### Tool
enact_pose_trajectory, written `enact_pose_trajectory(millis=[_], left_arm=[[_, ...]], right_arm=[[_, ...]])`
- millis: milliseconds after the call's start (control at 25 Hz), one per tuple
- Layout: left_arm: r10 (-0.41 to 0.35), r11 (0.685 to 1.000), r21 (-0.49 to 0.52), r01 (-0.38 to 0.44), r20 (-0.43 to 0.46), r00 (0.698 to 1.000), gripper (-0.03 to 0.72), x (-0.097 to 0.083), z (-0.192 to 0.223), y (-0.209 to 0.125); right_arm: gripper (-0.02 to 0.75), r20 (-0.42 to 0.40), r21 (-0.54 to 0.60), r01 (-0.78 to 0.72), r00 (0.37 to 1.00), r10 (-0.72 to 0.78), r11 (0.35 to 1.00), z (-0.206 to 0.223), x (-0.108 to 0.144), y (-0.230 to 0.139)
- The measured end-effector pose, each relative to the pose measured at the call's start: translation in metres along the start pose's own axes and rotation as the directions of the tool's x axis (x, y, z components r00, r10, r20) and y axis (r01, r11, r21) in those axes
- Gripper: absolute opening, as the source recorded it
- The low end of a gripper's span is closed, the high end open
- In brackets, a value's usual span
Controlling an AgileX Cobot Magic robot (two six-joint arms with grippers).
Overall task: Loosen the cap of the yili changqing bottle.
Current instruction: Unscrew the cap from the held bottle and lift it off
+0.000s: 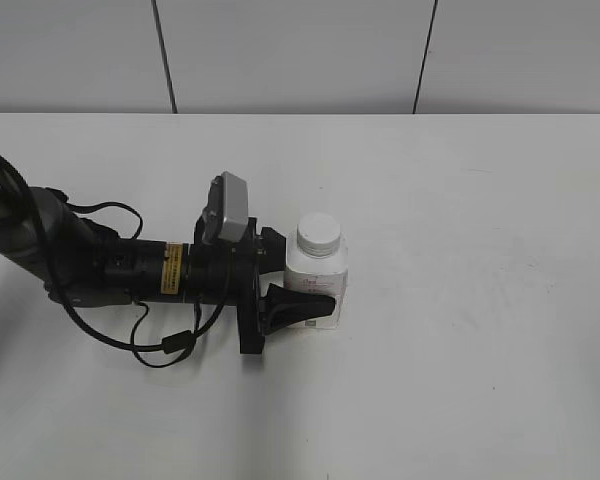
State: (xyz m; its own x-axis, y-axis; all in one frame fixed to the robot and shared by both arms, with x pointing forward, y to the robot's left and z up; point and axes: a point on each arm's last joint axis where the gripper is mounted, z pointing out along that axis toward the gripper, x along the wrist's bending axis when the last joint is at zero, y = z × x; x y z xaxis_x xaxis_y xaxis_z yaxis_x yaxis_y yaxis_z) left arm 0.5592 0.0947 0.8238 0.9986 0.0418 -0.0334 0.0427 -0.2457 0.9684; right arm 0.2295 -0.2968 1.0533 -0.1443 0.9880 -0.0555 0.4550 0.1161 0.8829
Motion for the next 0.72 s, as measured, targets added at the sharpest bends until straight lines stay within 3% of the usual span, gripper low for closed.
enact_pose_trajectory(millis=[560, 720], left_arm=[[-0.001, 1.0, -0.002, 0.001, -0.001, 1.0, 0.432, 0.0, 0.0, 0.0], [-0.001, 1.0, -0.002, 0.001, -0.001, 1.0, 0.432, 0.0, 0.0, 0.0]], right_arm=[[0.495, 0.014, -0.007, 0.007, 1.0, -0.007, 1.0, 0.0, -0.001, 0.003], [0.495, -0.007, 0.137, -0.003, 1.0, 0.004, 0.991, 0.017, -0.002, 0.016]])
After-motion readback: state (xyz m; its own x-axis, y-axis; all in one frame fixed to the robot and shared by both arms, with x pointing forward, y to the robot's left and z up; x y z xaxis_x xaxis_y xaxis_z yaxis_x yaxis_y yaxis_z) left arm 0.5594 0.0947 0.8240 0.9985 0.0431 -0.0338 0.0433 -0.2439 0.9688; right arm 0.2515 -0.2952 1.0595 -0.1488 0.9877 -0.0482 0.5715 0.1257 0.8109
